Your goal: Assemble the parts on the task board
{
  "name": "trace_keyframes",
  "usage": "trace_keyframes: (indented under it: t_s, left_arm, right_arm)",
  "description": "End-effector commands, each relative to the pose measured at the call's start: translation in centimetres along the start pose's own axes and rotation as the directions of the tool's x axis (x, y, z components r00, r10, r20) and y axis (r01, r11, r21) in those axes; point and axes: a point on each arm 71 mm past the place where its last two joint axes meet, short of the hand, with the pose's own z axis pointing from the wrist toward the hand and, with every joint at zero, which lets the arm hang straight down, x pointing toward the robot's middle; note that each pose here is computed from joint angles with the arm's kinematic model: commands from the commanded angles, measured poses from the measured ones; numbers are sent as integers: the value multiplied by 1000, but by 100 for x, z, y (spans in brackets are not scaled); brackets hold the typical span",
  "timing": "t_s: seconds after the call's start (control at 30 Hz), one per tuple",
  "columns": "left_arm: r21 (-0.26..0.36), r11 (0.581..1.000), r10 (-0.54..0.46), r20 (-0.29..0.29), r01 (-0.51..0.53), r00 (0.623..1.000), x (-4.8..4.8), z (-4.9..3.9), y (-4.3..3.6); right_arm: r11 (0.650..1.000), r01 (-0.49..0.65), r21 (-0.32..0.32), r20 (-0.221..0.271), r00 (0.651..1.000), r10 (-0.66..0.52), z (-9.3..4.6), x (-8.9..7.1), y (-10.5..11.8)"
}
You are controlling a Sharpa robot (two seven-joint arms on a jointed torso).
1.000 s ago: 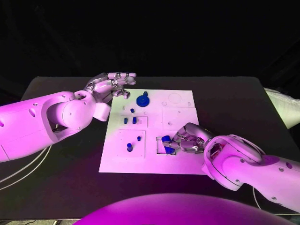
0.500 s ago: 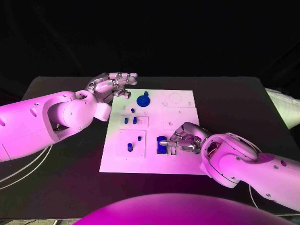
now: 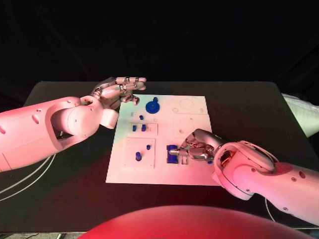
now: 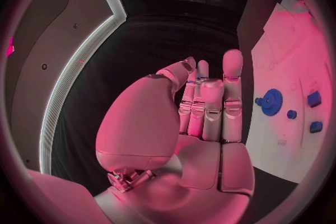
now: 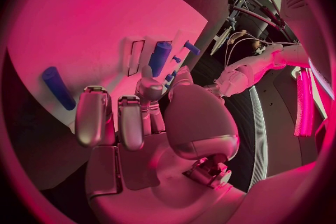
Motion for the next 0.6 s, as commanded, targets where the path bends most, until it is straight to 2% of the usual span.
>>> trace_keyframes:
  t_s: [0.03,0.23,0.37,0.6]
  left_arm:
    - [4,1000,-4,-23,4,1000,29,1,-5]
    - [4,1000,-4,-24,4,1000,30,1,-5]
    - [4,1000,-3,-21,3,1000,18,-5,-7]
    - [4,1000,-2,-15,2,1000,-3,-11,-9]
  right_arm:
    - [999,40,-23,14,999,-40,-6,-4,28]
    - [999,40,-36,64,997,-37,-36,-56,19]
    - [999,18,-41,94,995,-14,-116,-143,-46]
    - [999,48,23,96,994,-50,-286,-372,-317]
